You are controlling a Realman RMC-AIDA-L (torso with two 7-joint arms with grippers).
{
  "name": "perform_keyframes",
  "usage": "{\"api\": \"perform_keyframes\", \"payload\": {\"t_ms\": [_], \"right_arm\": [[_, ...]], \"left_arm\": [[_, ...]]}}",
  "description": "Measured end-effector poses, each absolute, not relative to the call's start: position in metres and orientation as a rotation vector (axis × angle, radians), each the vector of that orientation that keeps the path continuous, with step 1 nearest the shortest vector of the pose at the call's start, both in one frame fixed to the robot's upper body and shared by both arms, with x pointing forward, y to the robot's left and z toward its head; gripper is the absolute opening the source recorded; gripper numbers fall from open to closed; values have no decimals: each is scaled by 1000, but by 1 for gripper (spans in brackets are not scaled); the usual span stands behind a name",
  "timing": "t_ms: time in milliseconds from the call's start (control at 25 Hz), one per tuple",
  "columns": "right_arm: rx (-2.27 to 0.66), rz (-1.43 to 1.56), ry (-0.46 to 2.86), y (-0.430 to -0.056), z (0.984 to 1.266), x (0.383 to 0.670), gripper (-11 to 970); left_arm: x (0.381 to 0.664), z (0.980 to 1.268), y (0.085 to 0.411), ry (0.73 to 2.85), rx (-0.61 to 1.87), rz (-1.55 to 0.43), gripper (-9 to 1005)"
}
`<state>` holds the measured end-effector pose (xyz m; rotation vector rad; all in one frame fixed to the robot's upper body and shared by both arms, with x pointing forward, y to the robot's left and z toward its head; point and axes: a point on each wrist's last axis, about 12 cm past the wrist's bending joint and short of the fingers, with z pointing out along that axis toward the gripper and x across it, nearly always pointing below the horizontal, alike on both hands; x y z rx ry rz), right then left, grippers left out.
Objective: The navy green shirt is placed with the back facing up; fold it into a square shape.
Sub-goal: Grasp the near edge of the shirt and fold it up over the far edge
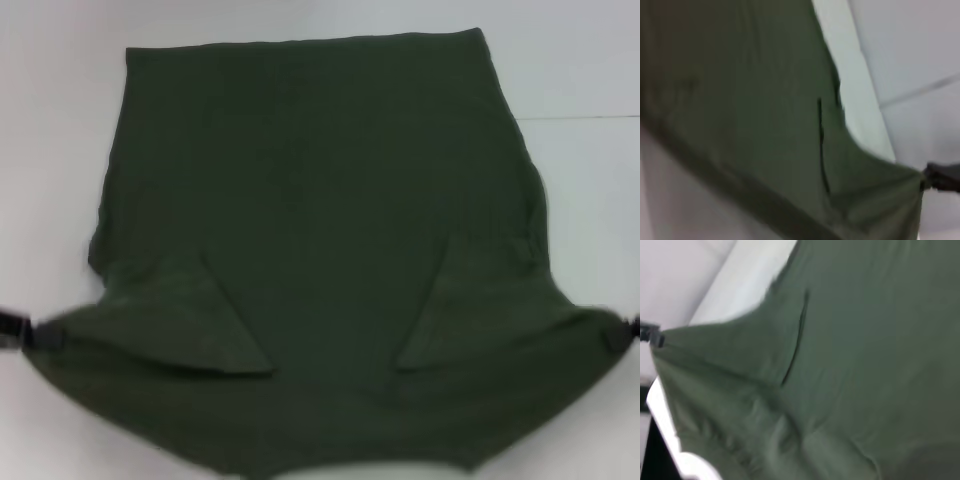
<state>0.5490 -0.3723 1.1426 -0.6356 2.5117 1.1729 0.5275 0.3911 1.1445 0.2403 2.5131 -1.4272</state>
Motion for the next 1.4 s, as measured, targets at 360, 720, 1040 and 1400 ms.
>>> {"api": "perform_keyframes", "payload": {"t_ms": [360,720,1040,1400], "right_arm": [[-422,1015,2355,-362,1169,604,83],[-312,826,2232,-331,1177,655,84],[-225,669,2164,-308,1163,680,85],[-151,512,2138,-281,1143,693,87]], "left_arm": [[578,1168,397,2240,-77,-1316,5],[625,1163,374,2035,-164,-1126,4],[648,1149,356,1965,-210,-973,4],[660,1126,331,1990,-266,-845,5]]}}
